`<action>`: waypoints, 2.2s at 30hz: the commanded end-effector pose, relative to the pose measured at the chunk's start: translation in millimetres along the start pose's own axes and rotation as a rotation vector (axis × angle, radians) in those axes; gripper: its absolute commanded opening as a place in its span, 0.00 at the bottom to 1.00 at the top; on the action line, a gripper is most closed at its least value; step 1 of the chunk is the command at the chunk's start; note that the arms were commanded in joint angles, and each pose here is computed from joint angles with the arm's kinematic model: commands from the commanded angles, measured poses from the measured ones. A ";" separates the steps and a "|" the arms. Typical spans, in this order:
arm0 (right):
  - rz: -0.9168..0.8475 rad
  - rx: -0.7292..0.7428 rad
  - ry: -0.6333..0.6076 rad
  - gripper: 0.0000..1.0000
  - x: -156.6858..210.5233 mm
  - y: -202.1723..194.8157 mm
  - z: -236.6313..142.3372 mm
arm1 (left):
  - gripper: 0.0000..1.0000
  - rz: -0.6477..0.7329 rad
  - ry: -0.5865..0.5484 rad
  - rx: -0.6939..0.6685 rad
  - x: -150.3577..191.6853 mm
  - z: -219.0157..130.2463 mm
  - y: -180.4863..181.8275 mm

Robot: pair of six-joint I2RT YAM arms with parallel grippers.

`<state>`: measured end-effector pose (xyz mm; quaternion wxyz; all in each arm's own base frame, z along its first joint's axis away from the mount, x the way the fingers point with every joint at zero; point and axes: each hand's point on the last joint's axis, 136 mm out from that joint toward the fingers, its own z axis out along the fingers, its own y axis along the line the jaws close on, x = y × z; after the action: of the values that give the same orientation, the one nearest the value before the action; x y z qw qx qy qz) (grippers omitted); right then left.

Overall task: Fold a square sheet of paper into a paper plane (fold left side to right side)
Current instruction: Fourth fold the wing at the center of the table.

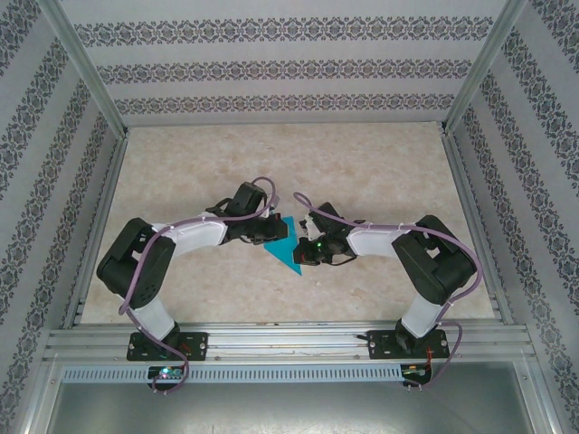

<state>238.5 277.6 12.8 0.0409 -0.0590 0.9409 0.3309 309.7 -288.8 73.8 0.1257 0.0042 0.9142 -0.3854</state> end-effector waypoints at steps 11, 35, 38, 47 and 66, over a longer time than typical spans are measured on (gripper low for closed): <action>0.070 0.259 0.099 0.00 33.4 -62.7 7.6 | 0.07 -0.043 0.064 0.017 19.8 40.2 4.3; 0.052 0.307 0.172 0.00 47.4 -65.5 7.8 | 0.08 -0.112 0.000 -0.102 -1.9 46.4 62.8; 0.053 0.303 0.178 0.00 49.2 -64.9 8.6 | 0.08 -0.105 -0.018 -0.103 -11.7 43.2 67.4; 0.060 0.296 0.193 0.00 54.7 -65.5 9.1 | 0.09 -0.096 -0.067 -0.125 -47.9 29.4 85.9; 0.074 0.246 0.181 0.00 54.6 -55.4 9.0 | 0.09 -0.093 -0.140 -0.158 -106.2 17.4 121.0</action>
<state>242.2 280.9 12.4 0.0459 -0.0764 0.9476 0.3068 397.3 -248.3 21.3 0.1255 -0.0489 0.9161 -0.3777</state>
